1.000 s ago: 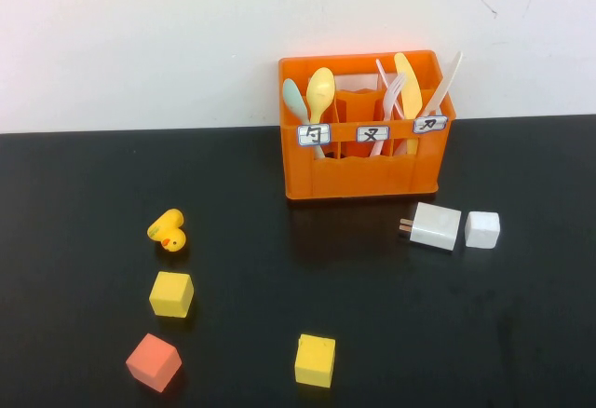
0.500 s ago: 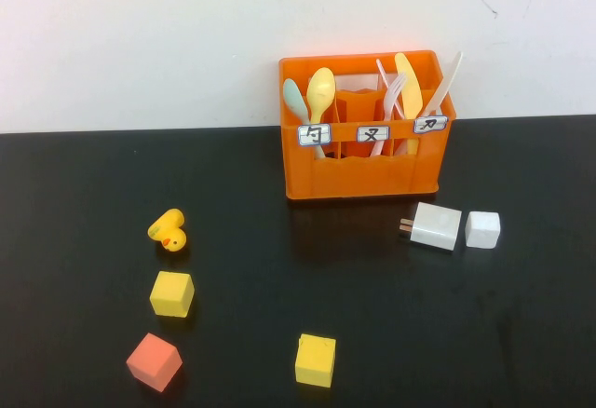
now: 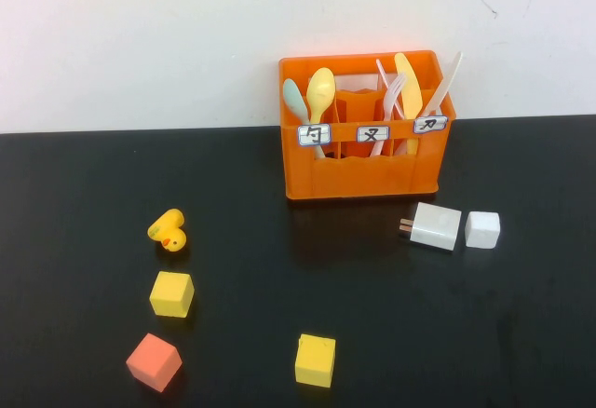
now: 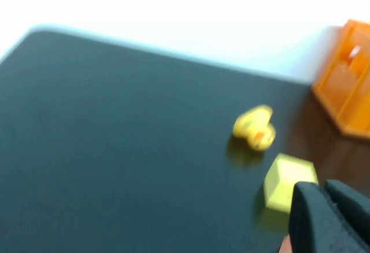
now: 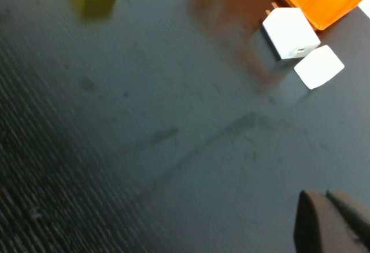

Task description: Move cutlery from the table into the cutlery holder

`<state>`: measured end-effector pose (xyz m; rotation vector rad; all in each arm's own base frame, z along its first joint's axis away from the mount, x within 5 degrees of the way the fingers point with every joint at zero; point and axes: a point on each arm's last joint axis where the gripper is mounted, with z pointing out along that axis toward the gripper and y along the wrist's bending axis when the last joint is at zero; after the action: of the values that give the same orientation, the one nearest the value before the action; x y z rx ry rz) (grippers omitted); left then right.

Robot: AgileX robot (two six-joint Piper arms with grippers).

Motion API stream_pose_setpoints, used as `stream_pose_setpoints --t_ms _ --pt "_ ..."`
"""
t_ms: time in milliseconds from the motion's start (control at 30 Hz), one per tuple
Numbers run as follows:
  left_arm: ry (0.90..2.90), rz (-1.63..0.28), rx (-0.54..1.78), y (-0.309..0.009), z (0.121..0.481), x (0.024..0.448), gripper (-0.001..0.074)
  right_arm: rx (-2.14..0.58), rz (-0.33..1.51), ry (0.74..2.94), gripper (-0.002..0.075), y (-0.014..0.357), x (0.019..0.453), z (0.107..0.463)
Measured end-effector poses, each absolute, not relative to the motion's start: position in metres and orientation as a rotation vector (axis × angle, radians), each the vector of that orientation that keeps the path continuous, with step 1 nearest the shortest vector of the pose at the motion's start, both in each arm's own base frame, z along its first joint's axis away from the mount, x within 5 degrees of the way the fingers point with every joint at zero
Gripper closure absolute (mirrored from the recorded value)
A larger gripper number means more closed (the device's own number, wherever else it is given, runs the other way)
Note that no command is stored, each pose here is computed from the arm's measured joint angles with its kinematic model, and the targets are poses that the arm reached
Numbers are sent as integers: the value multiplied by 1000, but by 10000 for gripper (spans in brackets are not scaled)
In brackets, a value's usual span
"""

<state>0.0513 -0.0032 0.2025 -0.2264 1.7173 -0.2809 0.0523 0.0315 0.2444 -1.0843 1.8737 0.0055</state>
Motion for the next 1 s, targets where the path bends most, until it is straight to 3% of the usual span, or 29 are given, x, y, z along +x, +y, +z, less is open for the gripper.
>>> stream_pose_setpoints --t_ms 167,1000 --pt "1815 -323 -314 -3 177 53 736 -1084 5 1872 728 31 52 245" --pt "1830 -237 -167 -4 177 53 736 -1084 5 1873 728 31 52 244"
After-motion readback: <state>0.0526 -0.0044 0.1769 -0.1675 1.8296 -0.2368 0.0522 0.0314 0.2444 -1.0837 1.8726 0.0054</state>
